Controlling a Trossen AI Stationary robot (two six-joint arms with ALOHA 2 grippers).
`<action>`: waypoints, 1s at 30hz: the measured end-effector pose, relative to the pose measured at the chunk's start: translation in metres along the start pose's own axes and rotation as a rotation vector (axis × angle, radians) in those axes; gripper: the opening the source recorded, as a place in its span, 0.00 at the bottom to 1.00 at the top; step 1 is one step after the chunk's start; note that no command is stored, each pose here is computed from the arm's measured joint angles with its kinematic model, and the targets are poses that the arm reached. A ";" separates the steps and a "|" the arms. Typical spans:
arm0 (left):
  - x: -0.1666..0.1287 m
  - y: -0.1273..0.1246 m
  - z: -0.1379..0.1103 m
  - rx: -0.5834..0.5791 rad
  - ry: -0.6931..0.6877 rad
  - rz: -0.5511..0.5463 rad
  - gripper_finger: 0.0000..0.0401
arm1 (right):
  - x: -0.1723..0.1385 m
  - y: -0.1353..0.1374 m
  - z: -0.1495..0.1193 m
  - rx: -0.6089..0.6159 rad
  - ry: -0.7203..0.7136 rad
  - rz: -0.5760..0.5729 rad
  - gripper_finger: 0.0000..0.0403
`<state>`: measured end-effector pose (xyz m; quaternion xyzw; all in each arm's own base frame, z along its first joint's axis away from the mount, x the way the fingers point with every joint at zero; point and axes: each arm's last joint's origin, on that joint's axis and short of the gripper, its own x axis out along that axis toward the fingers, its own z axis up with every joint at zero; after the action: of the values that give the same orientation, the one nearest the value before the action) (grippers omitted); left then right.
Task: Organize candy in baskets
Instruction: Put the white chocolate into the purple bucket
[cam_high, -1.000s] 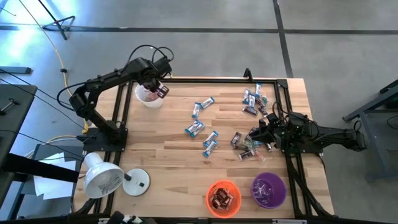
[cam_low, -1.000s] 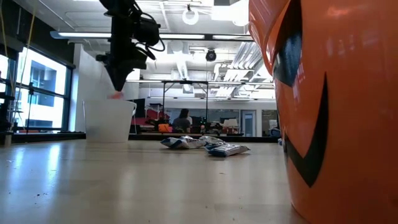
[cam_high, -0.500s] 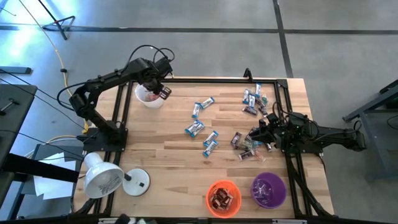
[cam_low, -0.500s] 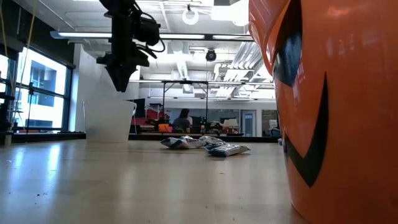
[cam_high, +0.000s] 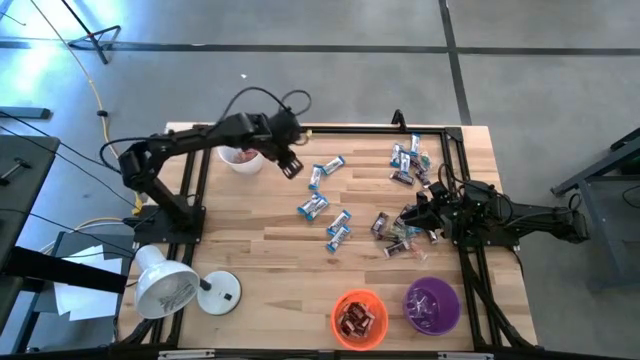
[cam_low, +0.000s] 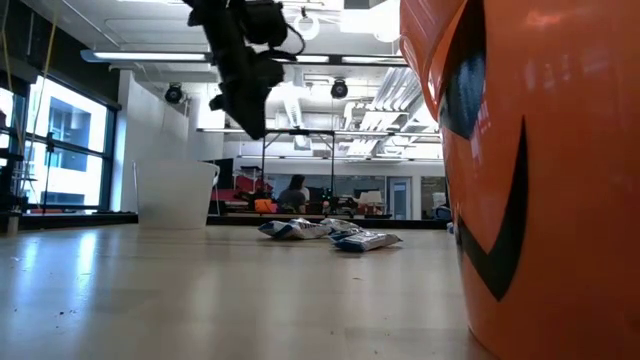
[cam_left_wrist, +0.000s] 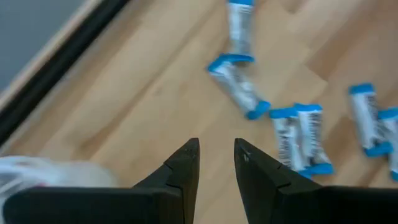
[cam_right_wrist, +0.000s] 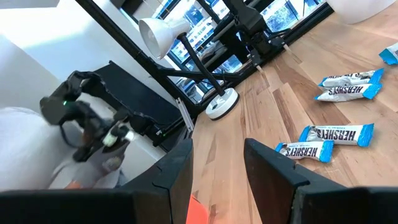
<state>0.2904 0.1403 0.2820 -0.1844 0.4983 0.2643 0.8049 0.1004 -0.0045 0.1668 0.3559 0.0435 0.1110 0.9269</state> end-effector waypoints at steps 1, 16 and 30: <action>0.003 -0.007 0.000 0.019 -0.005 -0.012 0.22 | 0.000 0.000 0.000 0.000 0.000 0.000 0.34; 0.037 -0.074 -0.003 0.130 -0.051 -0.071 0.22 | 0.000 0.000 0.000 0.000 0.000 0.000 0.34; 0.035 -0.084 0.000 0.001 -0.111 -0.101 0.22 | 0.000 0.000 0.000 0.000 0.000 0.000 0.34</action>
<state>0.3539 0.0824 0.2532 -0.1937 0.4434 0.2330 0.8436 0.1004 -0.0045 0.1667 0.3559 0.0438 0.1108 0.9269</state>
